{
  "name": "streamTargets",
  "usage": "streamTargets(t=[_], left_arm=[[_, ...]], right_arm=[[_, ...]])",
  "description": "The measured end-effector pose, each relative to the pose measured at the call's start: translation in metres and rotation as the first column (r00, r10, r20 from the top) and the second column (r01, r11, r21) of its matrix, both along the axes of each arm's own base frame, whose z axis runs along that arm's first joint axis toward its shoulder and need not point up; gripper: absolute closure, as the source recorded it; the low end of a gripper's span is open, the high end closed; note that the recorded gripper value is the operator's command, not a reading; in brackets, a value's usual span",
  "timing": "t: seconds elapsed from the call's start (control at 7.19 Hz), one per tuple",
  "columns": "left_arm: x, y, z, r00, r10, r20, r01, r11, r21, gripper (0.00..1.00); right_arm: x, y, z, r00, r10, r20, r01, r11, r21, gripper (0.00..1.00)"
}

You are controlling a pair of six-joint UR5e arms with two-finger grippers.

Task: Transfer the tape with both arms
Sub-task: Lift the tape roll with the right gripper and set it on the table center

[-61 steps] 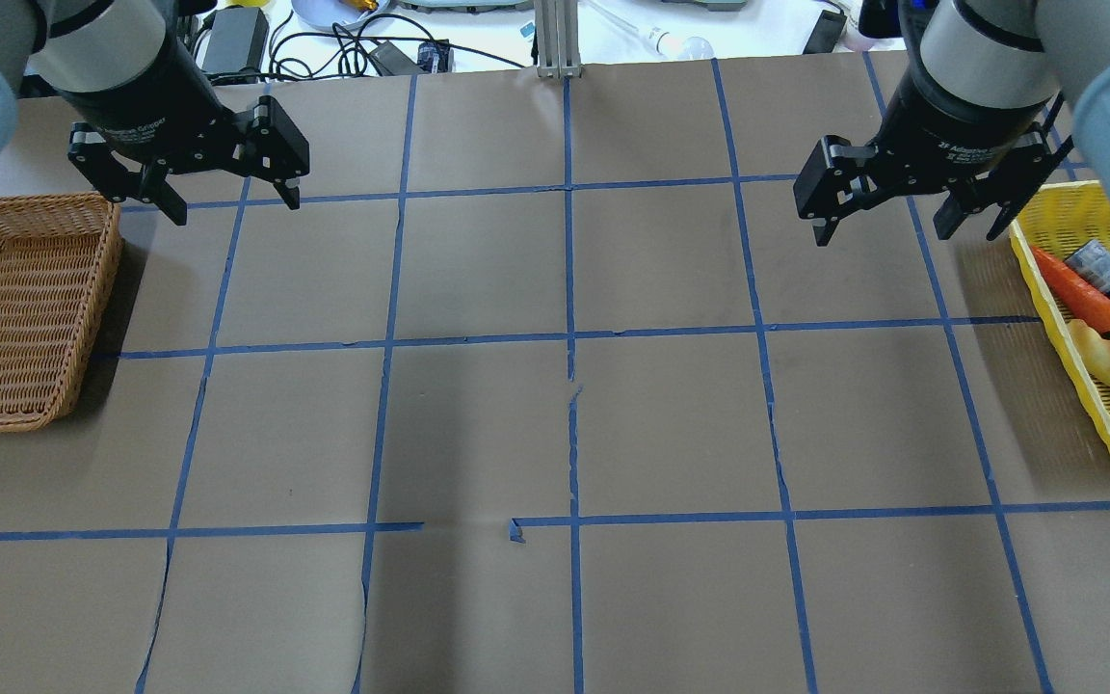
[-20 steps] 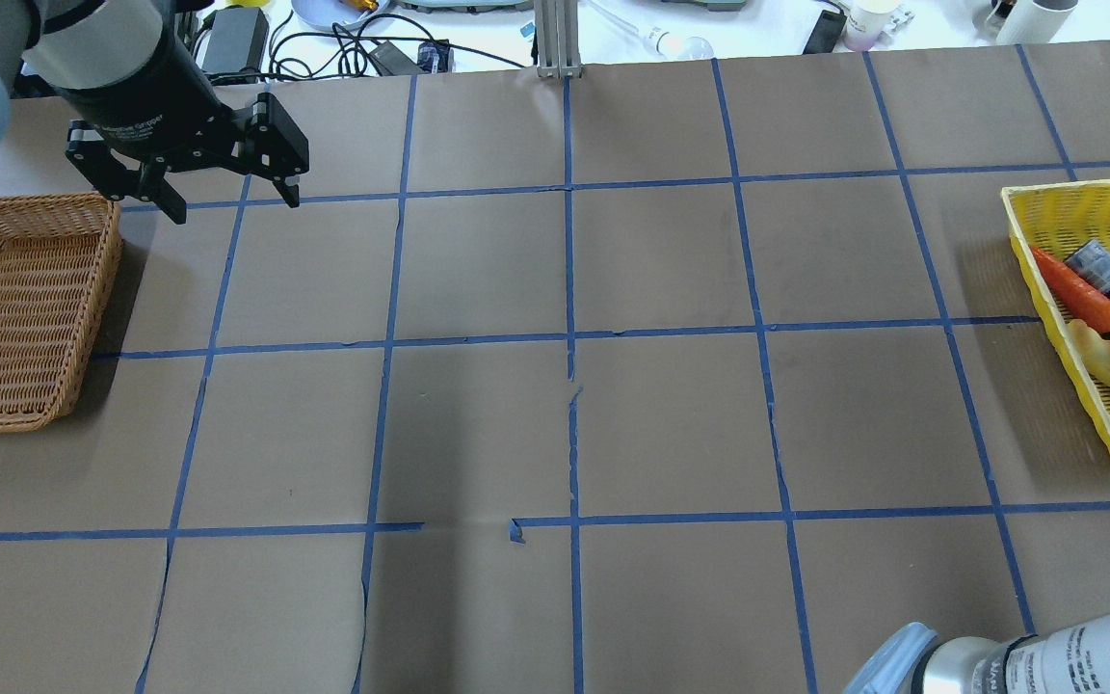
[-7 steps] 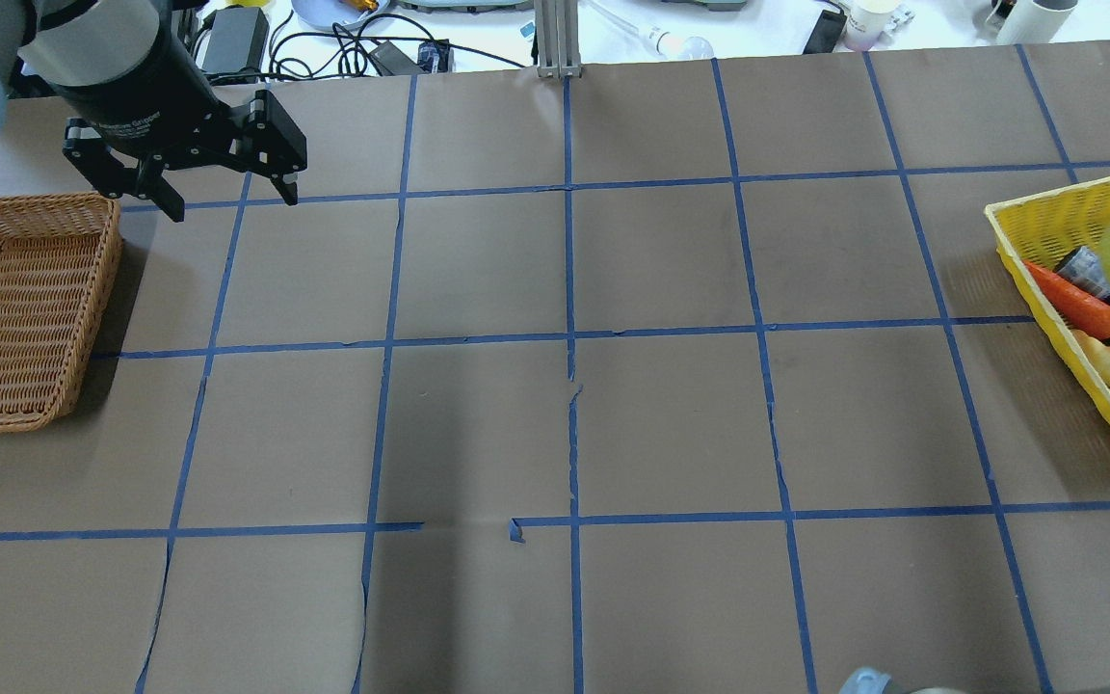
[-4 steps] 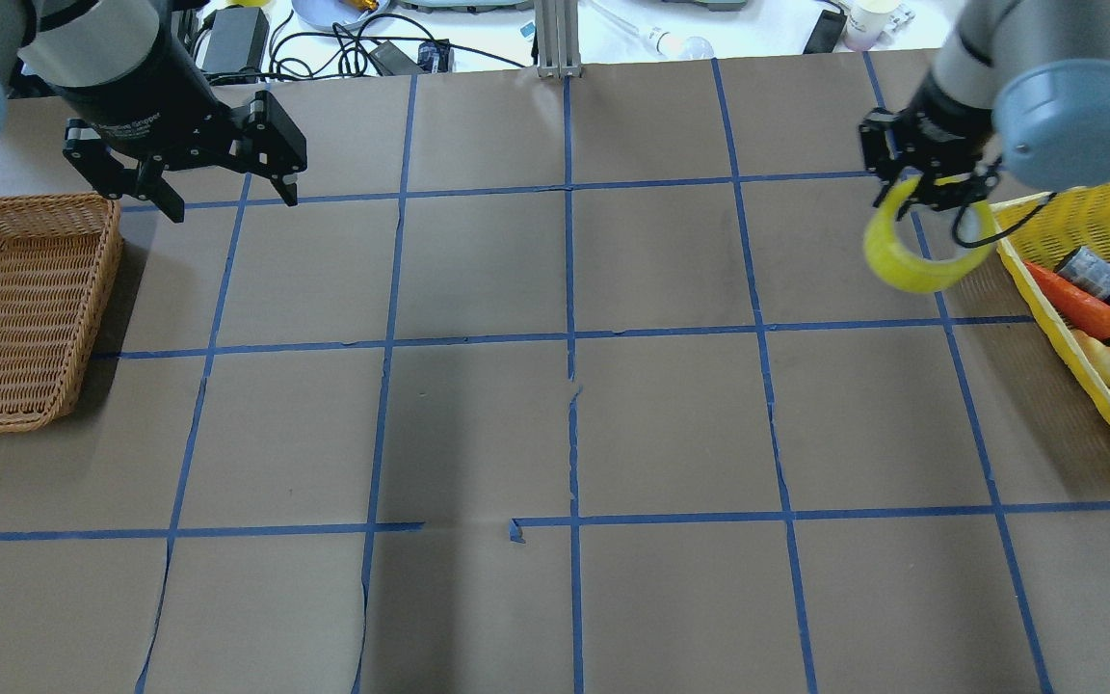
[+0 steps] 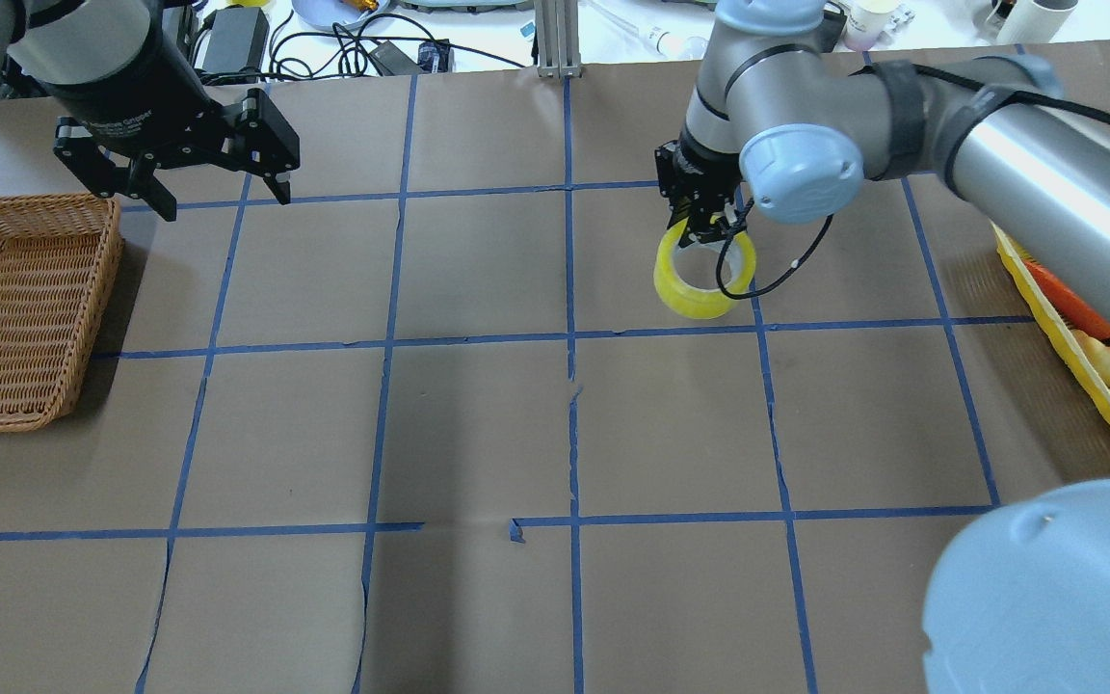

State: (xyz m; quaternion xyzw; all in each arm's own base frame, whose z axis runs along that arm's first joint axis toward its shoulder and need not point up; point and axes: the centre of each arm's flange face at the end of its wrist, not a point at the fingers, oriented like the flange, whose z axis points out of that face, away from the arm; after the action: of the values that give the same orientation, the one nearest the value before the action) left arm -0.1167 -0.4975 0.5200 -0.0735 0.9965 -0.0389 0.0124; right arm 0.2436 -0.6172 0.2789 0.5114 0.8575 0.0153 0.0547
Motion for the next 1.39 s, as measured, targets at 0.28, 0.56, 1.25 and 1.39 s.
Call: streamTargets(t=[0.28,0.56,1.25,1.39], left_arm=[[0.0,0.0,-0.002,1.0,0.0,0.001,0.0,1.0,0.003,0.0],[0.002,0.0,-0.003,1.0,0.002,0.004,-0.002,1.0,0.007,0.0],[0.003,0.0,-0.004,1.0,-0.009,0.003,0.009,1.0,0.007,0.0],[0.002,-0.001,-0.005,1.0,-0.011,0.002,0.011,1.0,0.009,0.0]], right_arm=[[0.048,0.005,-0.034,0.997,-0.069,0.022,0.069,0.998,0.01,1.0],[0.078,0.013,-0.051,0.993,-0.112,0.046,0.111,0.993,0.023,1.0],[0.096,0.017,-0.058,0.981,-0.163,0.102,0.159,0.986,0.042,0.0],[0.096,0.018,-0.051,0.982,-0.159,0.105,0.156,0.987,0.031,0.11]])
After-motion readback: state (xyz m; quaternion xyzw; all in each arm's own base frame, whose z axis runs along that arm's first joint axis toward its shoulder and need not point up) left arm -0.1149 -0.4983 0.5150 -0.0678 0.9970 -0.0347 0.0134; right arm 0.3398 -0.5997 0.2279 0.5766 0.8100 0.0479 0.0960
